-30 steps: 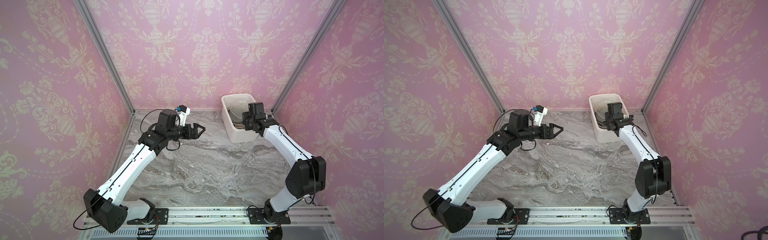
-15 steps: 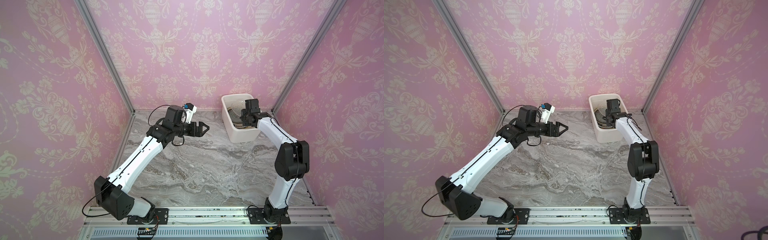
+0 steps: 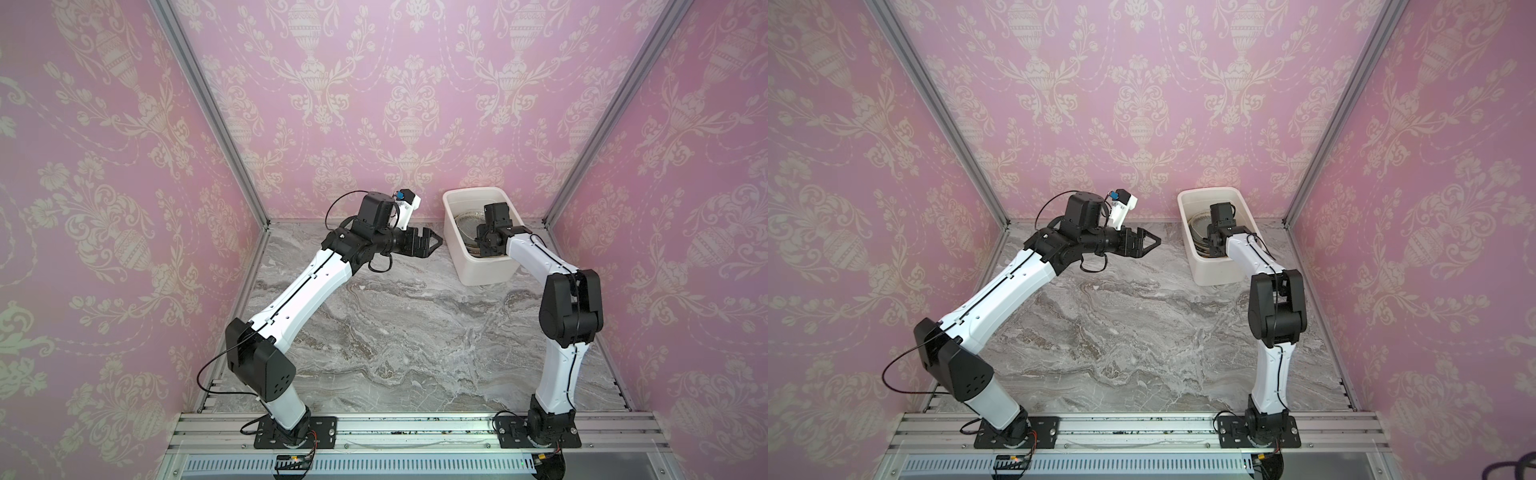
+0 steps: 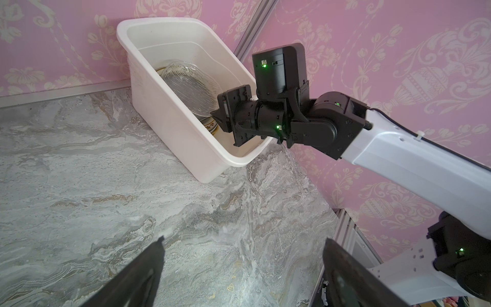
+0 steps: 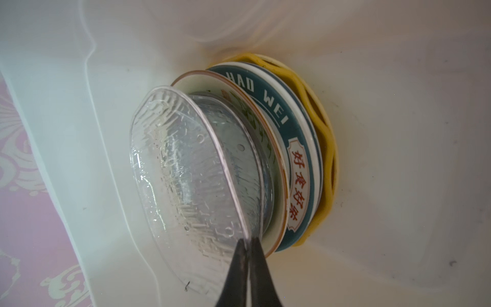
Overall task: Place the plates into the plastic bin on the countertop
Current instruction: 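Carry the clear glass plate into the bin with the right gripper, then open the right gripper and raise it out of the bin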
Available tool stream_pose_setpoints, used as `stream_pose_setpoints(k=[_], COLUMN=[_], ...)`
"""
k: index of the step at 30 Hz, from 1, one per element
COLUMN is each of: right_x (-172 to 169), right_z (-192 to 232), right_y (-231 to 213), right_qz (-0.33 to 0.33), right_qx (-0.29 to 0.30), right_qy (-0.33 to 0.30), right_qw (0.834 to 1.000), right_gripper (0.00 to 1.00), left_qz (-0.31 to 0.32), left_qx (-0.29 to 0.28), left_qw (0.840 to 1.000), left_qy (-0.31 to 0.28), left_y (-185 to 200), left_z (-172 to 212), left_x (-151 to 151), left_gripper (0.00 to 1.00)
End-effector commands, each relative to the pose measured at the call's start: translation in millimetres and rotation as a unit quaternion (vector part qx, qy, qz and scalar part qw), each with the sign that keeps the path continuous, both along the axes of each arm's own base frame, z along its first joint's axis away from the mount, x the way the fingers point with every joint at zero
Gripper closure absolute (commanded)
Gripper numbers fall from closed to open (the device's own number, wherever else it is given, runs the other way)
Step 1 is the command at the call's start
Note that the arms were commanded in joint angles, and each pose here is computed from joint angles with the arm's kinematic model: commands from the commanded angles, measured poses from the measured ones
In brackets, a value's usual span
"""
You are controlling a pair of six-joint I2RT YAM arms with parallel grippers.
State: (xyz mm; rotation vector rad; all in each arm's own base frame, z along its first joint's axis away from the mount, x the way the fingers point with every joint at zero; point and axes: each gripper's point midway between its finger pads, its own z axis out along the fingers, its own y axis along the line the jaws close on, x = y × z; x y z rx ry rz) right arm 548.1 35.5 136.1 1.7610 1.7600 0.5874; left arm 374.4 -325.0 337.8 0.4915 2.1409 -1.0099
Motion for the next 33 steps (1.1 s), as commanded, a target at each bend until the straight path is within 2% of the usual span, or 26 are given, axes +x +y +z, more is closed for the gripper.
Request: stream_pose_setpoints(k=[1,6,14,25,27,33], right_x=[8,13,18,9,7,-6], right_z=[-2,-9,-2,28,42,100], right_y=[-2,-4,-6,-8,-8,-7], right_qz=[0.001,0.005,0.005,0.005,0.014,0.057], right_qx=[0.006,0.008,0.005,0.003,-0.004,-0.054], right_qy=[-0.009,-0.005,-0.008,-0.027,-0.038,-0.077], right_qw=[1.000,1.000,1.000,1.000,0.999,0.994], right_gripper=[1.00,0.99,0.89,0.54,0.44,0.26], left_qz=[-0.009,-0.011,-0.009,0.003,0.010,0.036], left_qx=[0.009,0.013,0.022,0.022,0.021,0.019], left_qw=[1.000,1.000,1.000,0.999,0.999,0.997], left_qy=[-0.011,-0.010,-0.016,-0.034,-0.044,-0.070], left_y=[-6,-9,-6,3,6,22], left_z=[3,1,1,14,20,40], left_x=[2,5,4,0,-1,-7], left_gripper=[0.05,0.05,0.05,0.05,0.05,0.05])
